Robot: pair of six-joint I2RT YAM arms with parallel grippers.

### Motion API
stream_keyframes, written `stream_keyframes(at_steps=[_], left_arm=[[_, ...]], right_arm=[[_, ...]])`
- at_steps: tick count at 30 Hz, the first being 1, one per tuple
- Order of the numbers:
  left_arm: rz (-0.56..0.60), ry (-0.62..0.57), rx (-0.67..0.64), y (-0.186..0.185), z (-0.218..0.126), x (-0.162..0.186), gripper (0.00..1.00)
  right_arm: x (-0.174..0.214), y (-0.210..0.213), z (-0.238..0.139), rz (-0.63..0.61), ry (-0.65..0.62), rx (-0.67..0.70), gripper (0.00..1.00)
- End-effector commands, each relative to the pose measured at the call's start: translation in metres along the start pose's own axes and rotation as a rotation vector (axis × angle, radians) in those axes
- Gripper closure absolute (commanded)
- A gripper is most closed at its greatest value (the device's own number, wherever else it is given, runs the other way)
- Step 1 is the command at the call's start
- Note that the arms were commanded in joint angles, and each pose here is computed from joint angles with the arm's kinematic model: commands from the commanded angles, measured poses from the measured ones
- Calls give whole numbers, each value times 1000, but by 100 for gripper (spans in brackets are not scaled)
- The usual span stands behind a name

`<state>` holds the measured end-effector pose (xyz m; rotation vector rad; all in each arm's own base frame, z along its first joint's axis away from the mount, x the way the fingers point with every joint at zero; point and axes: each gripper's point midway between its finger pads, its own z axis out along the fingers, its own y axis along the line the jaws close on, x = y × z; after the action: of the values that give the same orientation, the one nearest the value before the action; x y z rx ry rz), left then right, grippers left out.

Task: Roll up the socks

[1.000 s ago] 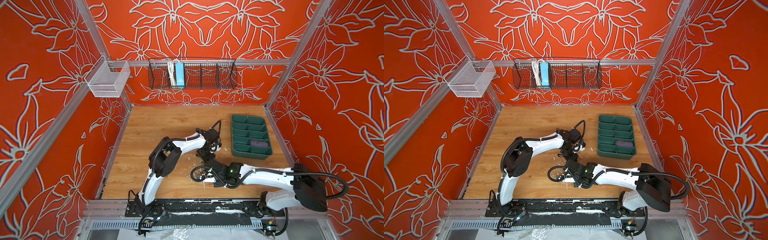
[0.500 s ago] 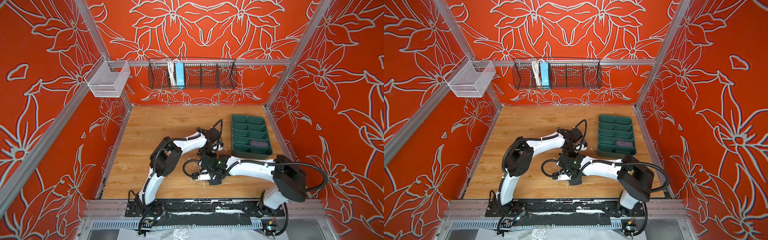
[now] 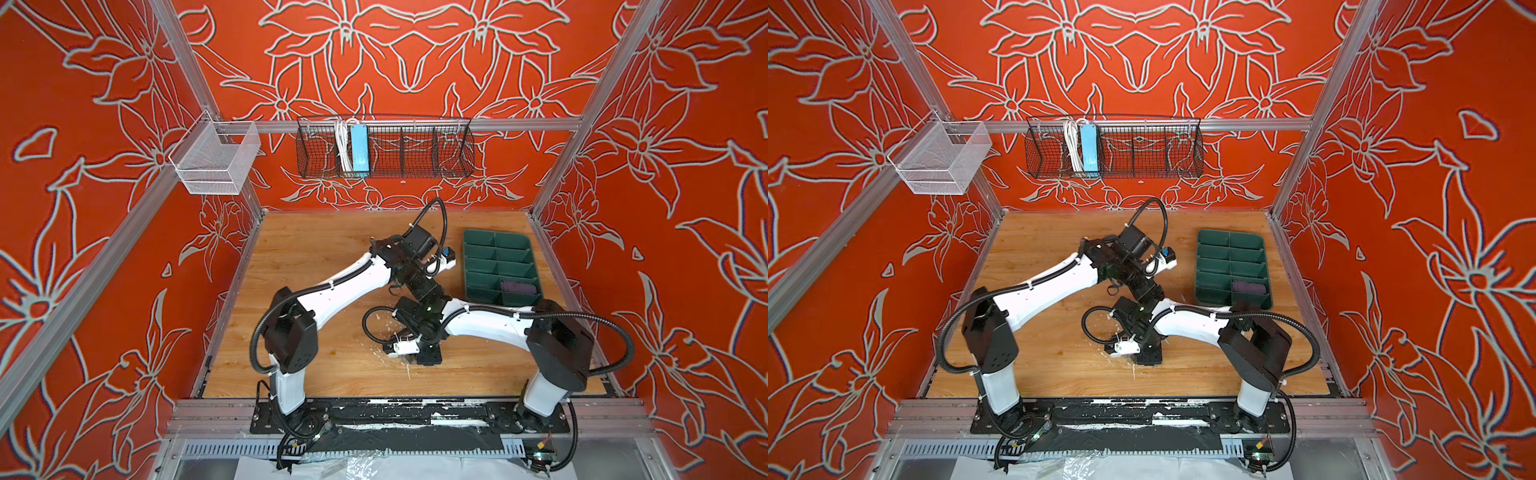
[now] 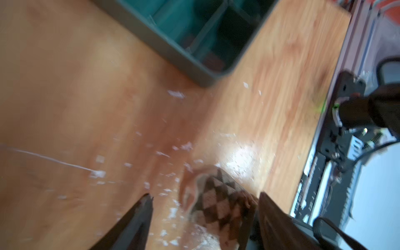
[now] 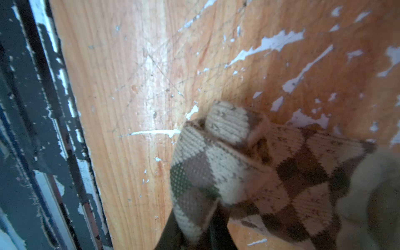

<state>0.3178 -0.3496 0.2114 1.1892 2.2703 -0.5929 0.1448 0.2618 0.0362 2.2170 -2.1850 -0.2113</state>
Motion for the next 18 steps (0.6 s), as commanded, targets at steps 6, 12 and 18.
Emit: stream_keyframes(at_steps=[6,12,18], left_arm=[[17,-392,-343,82,-165,-53,12],[317,-383,-182,9,-191,-20,14],[721,-219,-224,-59,-126,62,15]], right_arm=[[20,20,10,30,83,-183,100],[18,13,16,64,72,-288,100],[20,1,18,110,94,-441,98]])
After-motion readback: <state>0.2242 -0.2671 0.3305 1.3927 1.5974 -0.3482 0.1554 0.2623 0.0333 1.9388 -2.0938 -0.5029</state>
